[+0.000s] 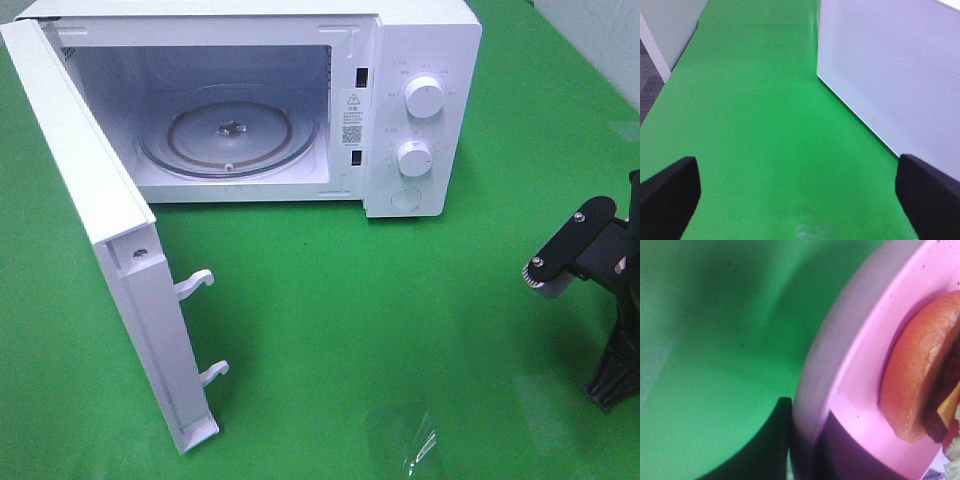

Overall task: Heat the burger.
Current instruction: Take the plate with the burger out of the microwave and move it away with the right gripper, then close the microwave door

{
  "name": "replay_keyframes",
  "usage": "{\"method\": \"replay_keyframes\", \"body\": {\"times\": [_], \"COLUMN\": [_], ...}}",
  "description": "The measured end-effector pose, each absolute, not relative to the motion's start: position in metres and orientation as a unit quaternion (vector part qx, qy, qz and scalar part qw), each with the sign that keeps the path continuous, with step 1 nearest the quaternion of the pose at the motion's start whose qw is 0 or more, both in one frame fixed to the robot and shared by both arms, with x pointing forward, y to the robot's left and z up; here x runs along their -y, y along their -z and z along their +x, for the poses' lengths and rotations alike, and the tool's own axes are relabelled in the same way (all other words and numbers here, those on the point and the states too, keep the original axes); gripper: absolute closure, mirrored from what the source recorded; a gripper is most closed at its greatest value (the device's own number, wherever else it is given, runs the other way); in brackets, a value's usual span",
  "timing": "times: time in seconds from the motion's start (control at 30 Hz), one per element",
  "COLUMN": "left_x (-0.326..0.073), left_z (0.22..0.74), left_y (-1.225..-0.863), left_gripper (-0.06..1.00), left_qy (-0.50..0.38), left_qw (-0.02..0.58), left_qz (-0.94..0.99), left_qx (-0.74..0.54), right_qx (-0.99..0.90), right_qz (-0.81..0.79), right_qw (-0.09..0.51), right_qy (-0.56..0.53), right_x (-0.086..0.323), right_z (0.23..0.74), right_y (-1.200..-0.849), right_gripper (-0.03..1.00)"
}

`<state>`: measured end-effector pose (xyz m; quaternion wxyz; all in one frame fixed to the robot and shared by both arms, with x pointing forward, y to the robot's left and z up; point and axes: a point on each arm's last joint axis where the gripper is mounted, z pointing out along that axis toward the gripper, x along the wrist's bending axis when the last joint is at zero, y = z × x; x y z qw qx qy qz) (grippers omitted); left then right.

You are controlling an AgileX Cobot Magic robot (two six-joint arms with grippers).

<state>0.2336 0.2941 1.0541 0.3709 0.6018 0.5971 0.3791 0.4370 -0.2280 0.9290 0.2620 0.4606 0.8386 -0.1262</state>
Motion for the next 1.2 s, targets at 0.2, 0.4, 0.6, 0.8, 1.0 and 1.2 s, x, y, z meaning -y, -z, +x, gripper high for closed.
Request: {"method": "replay_keyframes", "body": {"times": [0.2,0.4,0.6,0.8,1.0,1.2], "left_x": [-0.294,-0.294,-0.294,-0.294,-0.294,-0.294], "left_z": [0.234,0.234,0.234,0.234,0.234,0.234], "left_y": [-1.054,-1.054,-1.054,-1.054,-1.054,-1.054], "left_gripper": [-0.03,-0.03,-0.03,-0.03,-0.03,-0.03], "left_qy": [-0.379,-0.379,-0.379,-0.379,-0.379,-0.379], "left_qw": [0.371,0.371,0.371,0.371,0.371,0.371], "left_qz": [0.602,0.602,0.602,0.602,0.602,0.602], "left_qx": [-0.597,-0.597,-0.597,-0.597,-0.597,-0.597], "right_qx": [-0.826,-0.817,-0.806,-0.79,-0.791,-0.796], "right_qz": [0.497,0.513,0.53,0.556,0.58,0.581], "right_qw": [0.222,0.212,0.216,0.213,0.183,0.166], "right_qy": [0.148,0.156,0.149,0.148,0.066,-0.037], "right_x": [0.245,0.252,0.251,0.248,0.233,0.227], "right_z": [0.452,0.457,0.459,0.465,0.47,0.454], "right_y": [-0.899,-0.885,-0.882,-0.889,-0.93,-0.975], "right_gripper": [0.89,0.89,0.84,0.68,0.5,0.45]}}
